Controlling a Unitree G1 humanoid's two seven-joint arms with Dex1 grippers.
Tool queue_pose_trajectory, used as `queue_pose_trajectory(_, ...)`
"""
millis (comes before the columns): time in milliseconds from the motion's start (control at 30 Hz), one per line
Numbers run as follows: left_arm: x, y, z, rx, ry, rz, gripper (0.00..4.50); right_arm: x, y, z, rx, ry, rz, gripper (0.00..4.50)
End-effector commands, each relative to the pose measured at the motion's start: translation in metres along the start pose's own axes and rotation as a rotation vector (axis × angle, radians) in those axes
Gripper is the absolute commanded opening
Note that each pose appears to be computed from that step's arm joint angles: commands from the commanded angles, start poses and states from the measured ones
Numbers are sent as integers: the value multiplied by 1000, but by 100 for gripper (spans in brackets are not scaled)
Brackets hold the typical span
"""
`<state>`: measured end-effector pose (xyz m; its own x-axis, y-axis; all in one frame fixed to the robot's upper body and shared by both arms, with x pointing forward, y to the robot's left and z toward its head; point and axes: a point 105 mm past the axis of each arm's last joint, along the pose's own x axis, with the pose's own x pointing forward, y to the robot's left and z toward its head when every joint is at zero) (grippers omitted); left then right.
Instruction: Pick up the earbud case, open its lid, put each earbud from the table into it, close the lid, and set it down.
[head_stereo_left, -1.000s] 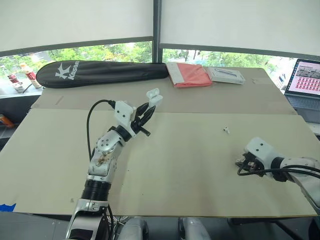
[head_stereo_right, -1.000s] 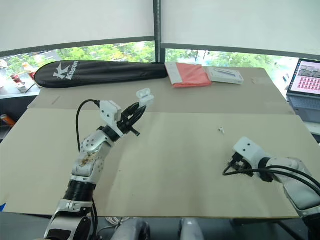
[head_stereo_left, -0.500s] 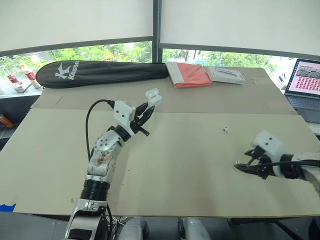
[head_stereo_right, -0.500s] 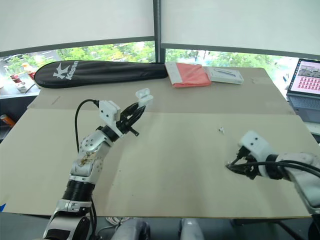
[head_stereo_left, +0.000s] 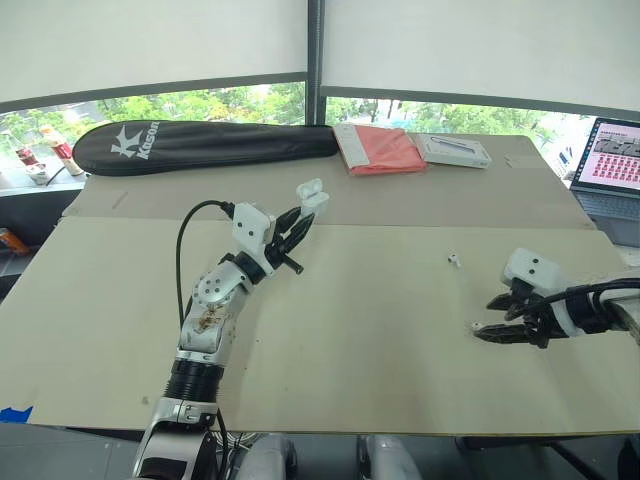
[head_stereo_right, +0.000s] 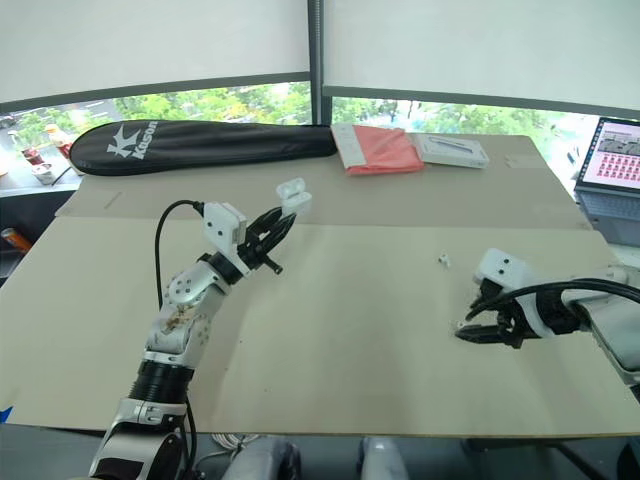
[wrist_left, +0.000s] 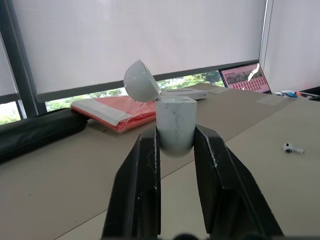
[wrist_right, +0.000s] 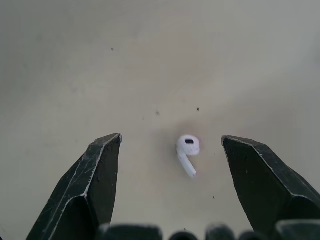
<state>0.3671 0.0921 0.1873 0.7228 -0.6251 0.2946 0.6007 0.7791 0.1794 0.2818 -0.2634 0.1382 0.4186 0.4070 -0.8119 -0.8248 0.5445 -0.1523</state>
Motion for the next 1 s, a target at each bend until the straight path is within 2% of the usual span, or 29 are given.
queue_pose_trajectory(33,0,-3,13,24,-53,-1,46,0,-6,1,-50,26,-12,357)
queue_pose_trajectory(367,-5,-5,14,25,-44,15,46,17,-12,-3,-209,116,2,357)
queue_pose_trajectory(1000,-12,-9,8,23,-35,71,46,28,-12,3,-247,152,46,357)
